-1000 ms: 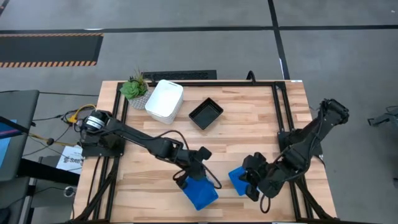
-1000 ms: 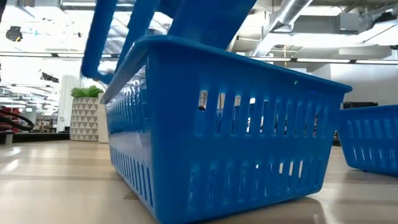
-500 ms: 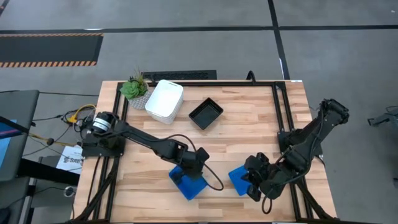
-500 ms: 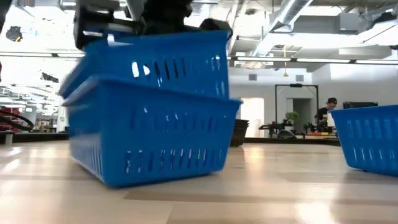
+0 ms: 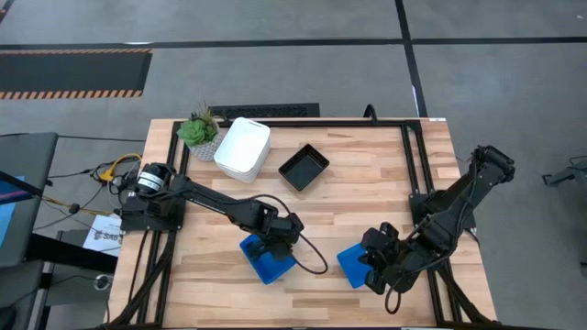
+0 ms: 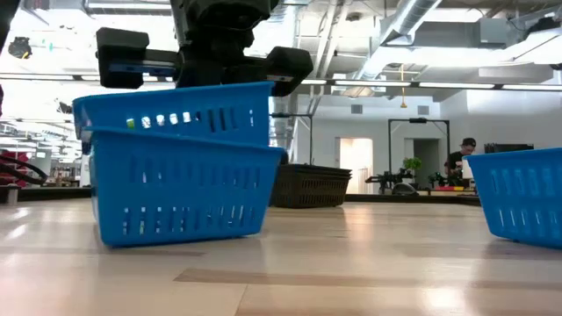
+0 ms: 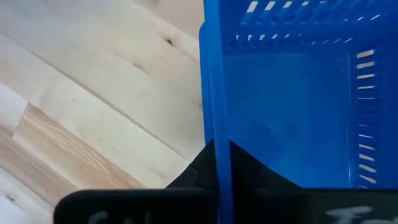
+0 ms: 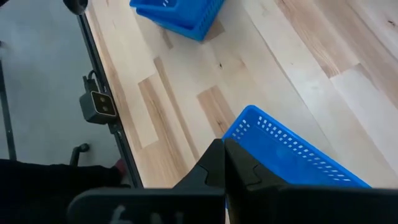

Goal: Stack baskets by color
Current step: Stack the left blue bin on the middle blue bin, then stack the blue bin on the blue bins

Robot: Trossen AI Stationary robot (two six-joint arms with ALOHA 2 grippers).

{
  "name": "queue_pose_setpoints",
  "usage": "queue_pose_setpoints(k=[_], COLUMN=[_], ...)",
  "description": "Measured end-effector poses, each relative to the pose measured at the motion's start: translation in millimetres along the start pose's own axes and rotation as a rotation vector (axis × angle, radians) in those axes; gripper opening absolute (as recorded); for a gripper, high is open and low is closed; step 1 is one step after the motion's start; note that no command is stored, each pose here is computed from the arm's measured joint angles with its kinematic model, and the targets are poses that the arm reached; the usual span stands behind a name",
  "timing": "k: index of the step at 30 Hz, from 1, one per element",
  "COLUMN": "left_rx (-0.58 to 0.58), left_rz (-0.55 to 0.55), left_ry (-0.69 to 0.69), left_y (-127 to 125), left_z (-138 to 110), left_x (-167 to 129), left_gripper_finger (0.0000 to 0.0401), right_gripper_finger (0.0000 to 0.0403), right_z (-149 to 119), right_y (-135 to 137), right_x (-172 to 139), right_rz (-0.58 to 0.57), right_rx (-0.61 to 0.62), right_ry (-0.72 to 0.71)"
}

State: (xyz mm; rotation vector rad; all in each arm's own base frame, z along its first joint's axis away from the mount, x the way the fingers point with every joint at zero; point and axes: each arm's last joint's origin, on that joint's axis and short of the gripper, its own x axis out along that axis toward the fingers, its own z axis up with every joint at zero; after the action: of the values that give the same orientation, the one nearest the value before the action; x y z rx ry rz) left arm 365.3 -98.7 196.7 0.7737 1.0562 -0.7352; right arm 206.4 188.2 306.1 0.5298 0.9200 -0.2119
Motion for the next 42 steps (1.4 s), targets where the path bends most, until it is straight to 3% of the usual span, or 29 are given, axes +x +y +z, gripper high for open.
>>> queue_pose_setpoints(k=[5,14,20,24,31,36,42], left_rx=[0.012,0.027,-0.018,-0.157,-0.695,-0.839,-0.890], left_rz=[-0.003,0.068,0.017,0.044,0.230,0.240,0.223], left_ry=[0.017,0.111,0.185,0.139,-0.307,-0.369,-0.375], left_y=[-1,-4,2,19,71,79,71], left_z=[-1,0,0,3,19,17,11], left_x=[-1,-1,-23,-44,-72,-75,-100], left_gripper_finger=[0.0018,0.0129,0.0182,0.0187,0.0180,0.0179,0.0178], right_gripper_finger=[0.0008,0.0040,0.0070,0.0072,0.0072,0.0069,0.0066], right_z=[0,0,-1,-2,-19,-41,-56], right_y=[-1,-1,-3,-8,-21,-23,-24], right_x=[0,0,0,1,-6,9,62], right_rz=[-0.005,-0.008,-0.033,-0.080,-0.248,-0.363,-0.416], right_rx=[-0.002,0.009,0.012,0.033,0.301,0.463,0.445], right_ry=[0.002,0.003,0.012,0.024,0.076,0.098,0.189])
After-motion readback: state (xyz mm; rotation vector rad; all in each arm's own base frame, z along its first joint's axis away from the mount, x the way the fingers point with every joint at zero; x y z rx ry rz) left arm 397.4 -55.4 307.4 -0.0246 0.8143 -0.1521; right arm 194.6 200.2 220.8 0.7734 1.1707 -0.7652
